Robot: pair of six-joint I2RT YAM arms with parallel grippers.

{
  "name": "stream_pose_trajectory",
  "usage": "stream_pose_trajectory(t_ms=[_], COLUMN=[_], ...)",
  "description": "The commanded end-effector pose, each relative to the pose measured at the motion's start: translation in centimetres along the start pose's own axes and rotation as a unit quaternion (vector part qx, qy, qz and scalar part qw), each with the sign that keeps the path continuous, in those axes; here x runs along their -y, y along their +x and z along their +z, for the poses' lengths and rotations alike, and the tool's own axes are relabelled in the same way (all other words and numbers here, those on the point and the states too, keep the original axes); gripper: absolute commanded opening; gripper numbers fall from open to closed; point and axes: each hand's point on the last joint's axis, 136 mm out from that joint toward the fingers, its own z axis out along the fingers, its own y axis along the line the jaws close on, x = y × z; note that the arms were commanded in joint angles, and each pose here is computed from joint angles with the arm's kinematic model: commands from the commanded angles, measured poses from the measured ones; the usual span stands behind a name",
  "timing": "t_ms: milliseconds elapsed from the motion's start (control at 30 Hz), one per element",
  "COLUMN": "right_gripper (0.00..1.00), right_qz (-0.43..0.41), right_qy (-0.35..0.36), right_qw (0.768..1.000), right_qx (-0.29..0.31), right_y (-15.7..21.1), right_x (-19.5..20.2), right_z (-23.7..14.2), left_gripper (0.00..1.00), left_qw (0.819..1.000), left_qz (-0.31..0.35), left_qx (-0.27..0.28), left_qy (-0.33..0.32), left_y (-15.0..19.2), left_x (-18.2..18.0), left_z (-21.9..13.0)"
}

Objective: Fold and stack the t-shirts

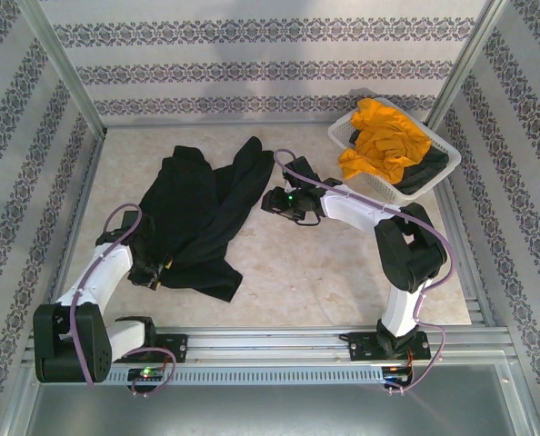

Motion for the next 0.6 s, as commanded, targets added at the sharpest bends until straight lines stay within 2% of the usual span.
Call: stream_pose_trajectory(t_ms=[0, 133, 300, 400, 567], right_gripper=[0.50, 0.49, 0.47, 0.50, 0.53], right_qz=[0.005, 0.009, 0.035, 0.062, 0.104], right_qy=[-0.006, 0.000, 0.020, 0.028, 0.023], right_qw=[1.000, 1.000, 0.998, 0.996, 0.992], right_qx=[0.004, 0.010, 0.039, 0.063, 0.068], right_y=[-0.5, -0.9, -2.1, -3.5, -5.7], right_x=[-0.3, 0.0, 0.8, 1.2, 0.4], right_z=[0.0, 0.0, 0.0, 0.7, 4.2], left_gripper=[0.40, 0.00, 0.00, 0.00, 0.00], left_qw=[1.000, 0.999, 0.990, 0.979, 0.976], left_qz=[0.003, 0.005, 0.014, 0.004, -0.020], left_qx=[-0.003, 0.032, 0.135, 0.202, 0.215], left_qy=[-0.006, -0.017, -0.030, 0.000, 0.034], left_y=[0.4, -0.4, -3.1, -4.5, -4.4], left_x=[-0.8, -1.7, -2.4, -2.5, -2.5], left_z=[0.5, -0.7, -5.8, -8.7, -9.6])
